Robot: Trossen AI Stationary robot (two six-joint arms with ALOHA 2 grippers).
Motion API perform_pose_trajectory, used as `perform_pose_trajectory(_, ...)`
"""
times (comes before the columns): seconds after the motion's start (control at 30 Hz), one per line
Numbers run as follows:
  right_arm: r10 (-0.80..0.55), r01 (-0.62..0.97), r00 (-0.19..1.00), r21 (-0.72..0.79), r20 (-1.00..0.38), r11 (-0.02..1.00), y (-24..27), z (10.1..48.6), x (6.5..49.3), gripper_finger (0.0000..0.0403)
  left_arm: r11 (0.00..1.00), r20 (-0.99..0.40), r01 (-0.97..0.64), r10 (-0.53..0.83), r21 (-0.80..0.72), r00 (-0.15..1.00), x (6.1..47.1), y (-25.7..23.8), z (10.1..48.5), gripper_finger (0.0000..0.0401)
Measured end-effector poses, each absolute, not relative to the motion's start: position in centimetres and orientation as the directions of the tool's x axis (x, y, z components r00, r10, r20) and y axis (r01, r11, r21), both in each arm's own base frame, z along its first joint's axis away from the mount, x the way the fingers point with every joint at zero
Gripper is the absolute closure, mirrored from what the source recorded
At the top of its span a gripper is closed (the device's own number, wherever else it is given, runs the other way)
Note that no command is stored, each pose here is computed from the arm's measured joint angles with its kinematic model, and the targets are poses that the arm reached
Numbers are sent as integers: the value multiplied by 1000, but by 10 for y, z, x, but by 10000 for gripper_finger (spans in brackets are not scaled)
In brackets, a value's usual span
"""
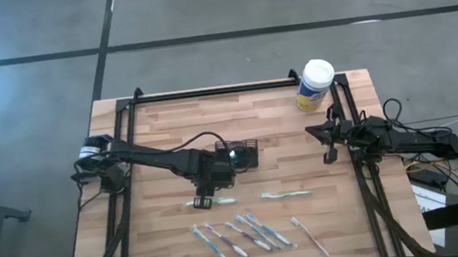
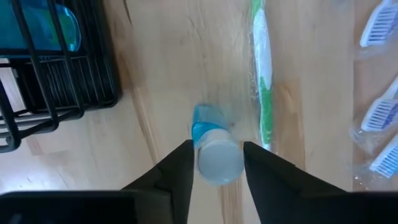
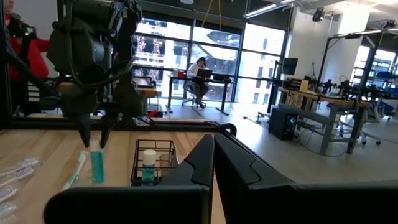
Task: Pick & Place toothbrushing station
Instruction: Put the mouthwash into the wire organizer
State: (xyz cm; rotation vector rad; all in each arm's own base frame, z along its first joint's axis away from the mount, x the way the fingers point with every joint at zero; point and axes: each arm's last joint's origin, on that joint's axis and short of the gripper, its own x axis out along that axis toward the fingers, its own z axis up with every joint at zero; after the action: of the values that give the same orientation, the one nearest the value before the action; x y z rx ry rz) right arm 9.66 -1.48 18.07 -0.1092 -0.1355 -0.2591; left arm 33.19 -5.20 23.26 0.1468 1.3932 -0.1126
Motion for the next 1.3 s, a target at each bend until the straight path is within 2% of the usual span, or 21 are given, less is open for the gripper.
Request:
perform_pose_trajectory(0.3, -247, 262, 958, -87, 148, 961, -15, 181, 97, 394, 995, -985, 96, 7, 24, 174, 332, -52, 233, 202)
perform_pose_trajectory(0.63, -248, 262, 957, -85, 148, 961, -15, 181, 96, 394, 1000, -976, -23, -1, -6, 217, 331, -52, 253, 140)
perform_pose_trajectory(0.8, -247, 261, 958, -83, 148, 962, -15, 181, 96, 394, 939, -978, -337, 0, -71, 207, 330, -49, 257, 139)
perform_pose_trajectory(0.9, -248, 262, 957, -85, 148, 961, -15, 181, 96, 394, 887, -982, -453, -3, -90, 189, 328, -49, 254, 143)
perform_pose_trajectory(1.3, -248, 262, 957, -86, 148, 961, -15, 181, 96, 394, 847, -986, -526, 16, -74, 164, 324, -48, 235, 146)
